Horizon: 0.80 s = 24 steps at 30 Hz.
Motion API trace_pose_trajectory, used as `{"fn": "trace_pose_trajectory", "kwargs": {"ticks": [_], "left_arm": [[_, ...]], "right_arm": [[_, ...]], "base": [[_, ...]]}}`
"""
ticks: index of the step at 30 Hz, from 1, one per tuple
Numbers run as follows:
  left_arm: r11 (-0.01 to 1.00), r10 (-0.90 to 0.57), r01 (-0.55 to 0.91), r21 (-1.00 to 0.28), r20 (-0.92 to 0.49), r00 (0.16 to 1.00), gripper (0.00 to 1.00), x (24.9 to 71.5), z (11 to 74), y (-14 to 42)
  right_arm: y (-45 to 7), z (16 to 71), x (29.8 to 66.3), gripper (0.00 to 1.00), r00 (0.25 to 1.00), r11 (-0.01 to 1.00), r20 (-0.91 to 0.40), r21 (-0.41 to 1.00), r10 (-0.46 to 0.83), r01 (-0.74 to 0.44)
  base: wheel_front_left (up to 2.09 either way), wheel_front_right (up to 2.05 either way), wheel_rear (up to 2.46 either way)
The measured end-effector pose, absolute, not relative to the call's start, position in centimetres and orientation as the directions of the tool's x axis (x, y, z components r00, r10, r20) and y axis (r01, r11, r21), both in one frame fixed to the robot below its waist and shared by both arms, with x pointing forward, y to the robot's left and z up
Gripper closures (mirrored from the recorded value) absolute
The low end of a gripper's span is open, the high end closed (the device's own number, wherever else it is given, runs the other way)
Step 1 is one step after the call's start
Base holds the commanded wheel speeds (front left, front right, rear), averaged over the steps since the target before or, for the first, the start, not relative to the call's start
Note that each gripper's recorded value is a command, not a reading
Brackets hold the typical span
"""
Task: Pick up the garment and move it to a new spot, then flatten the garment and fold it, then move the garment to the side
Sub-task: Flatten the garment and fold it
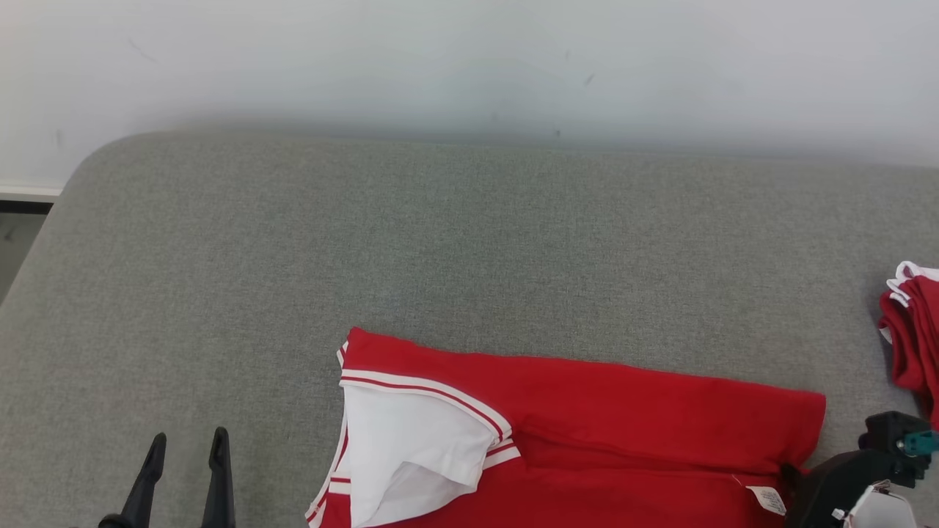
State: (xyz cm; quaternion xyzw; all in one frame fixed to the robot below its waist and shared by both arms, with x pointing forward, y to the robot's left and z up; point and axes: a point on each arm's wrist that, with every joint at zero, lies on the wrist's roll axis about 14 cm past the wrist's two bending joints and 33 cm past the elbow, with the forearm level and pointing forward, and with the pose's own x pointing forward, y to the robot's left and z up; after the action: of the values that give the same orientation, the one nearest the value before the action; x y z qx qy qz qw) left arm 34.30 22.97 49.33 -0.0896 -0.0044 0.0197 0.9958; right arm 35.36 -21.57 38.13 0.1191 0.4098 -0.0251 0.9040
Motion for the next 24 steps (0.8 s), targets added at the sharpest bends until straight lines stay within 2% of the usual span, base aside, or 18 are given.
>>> {"fn": "trace_pose_trajectory", "kwargs": {"ticks": [4, 10, 19, 24], "left_arm": [[0.983, 0.050, -0.049, -0.178, 0.002, 0.999, 0.00, 33.9, 49.5, 23.2], [0.982, 0.052, -0.051, -0.182, 0.001, 0.999, 0.00, 33.6, 49.7, 23.0], [0.980, 0.029, -0.030, -0.198, -0.009, 1.000, 0.00, 33.8, 49.5, 22.1], [0.979, 0.021, -0.023, -0.204, -0.010, 1.000, 0.00, 34.0, 49.4, 21.9]], "right_arm": [[-23.6, 39.6, 35.6, 1.00, 0.713, 0.963, -0.701, 0.187, -0.007, 0.194], [-28.6, 42.5, 35.0, 1.00, 0.761, 0.941, -0.628, 0.133, -0.163, 0.311], [-35.1, 46.3, 32.4, 1.00, 0.748, 0.881, -0.546, 0.036, -0.378, 0.471], [-34.6, 46.9, 32.6, 1.00, 0.758, 0.890, -0.541, 0.039, -0.363, 0.454]], "base": [[0.00, 0.00, 0.00], [0.00, 0.00, 0.00], [0.00, 0.00, 0.00], [0.00, 0.00, 0.00]]}}
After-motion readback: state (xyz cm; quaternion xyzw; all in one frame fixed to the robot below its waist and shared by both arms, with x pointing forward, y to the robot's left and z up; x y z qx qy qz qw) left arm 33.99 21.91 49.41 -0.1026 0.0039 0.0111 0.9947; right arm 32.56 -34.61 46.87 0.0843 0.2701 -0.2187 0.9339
